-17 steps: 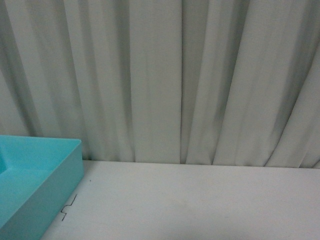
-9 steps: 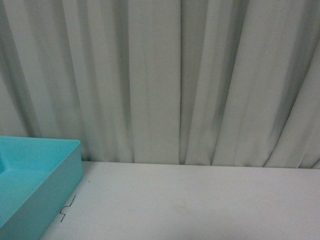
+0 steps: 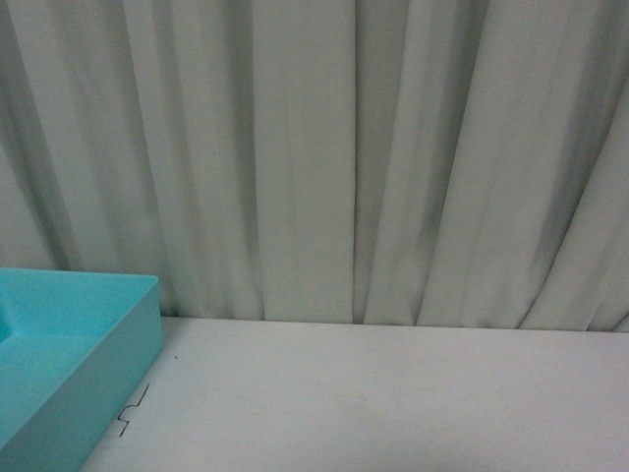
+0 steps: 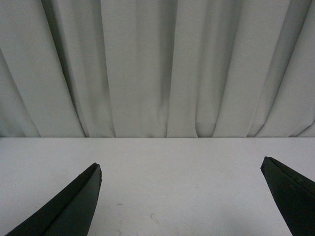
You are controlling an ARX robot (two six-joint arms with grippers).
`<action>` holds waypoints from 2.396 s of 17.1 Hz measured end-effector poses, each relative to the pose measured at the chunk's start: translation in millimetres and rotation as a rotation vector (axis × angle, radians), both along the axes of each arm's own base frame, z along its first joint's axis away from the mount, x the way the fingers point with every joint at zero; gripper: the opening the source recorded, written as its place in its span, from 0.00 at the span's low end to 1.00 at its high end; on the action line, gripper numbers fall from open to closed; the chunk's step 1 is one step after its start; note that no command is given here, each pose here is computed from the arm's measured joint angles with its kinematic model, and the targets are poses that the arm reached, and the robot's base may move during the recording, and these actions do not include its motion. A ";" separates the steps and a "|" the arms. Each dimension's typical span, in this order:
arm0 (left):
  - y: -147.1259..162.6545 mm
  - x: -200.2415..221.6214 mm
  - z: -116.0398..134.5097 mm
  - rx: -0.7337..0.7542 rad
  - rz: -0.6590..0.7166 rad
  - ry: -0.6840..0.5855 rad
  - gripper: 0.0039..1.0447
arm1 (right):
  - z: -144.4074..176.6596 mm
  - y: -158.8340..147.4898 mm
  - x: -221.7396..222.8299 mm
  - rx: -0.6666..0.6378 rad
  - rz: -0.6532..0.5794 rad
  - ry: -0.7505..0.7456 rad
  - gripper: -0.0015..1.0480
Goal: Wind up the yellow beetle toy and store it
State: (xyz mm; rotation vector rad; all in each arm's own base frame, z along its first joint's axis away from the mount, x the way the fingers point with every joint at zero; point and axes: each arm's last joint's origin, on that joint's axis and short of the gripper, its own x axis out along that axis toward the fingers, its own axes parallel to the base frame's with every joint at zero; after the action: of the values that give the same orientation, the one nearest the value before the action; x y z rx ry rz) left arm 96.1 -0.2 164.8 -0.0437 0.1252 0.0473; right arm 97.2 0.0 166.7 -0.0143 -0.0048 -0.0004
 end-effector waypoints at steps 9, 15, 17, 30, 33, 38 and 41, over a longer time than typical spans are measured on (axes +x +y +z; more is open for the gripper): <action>-6.8 132.6 53.6 0.041 -0.104 0.337 0.94 | -0.1 0.0 0.0 0.000 0.000 0.001 0.94; -81.7 152.0 50.1 0.597 -0.772 0.543 0.94 | -0.1 0.0 0.0 0.000 0.000 0.001 0.94; -88.3 146.6 30.4 0.773 -0.910 0.675 0.94 | -0.1 0.0 0.0 0.000 0.000 0.001 0.94; -77.5 168.7 -51.9 1.261 -1.039 0.998 0.94 | -0.1 0.0 0.0 0.000 0.000 0.002 0.94; -76.6 170.5 -62.3 1.234 -1.014 1.018 0.94 | -0.1 0.0 0.0 0.000 0.000 0.001 0.94; -76.9 174.1 -80.5 1.182 -0.957 1.061 0.94 | -0.1 0.0 0.0 0.000 0.000 0.001 0.94; -73.9 176.8 -85.5 1.158 -0.920 1.074 0.84 | -0.1 0.0 0.0 0.000 0.000 0.001 0.94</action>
State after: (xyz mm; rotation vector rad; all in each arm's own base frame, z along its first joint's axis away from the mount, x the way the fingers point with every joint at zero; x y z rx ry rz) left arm 272.9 -74.2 79.3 1.2127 1.1569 -0.7921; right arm 97.2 0.0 166.6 -0.0143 -0.0036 0.0000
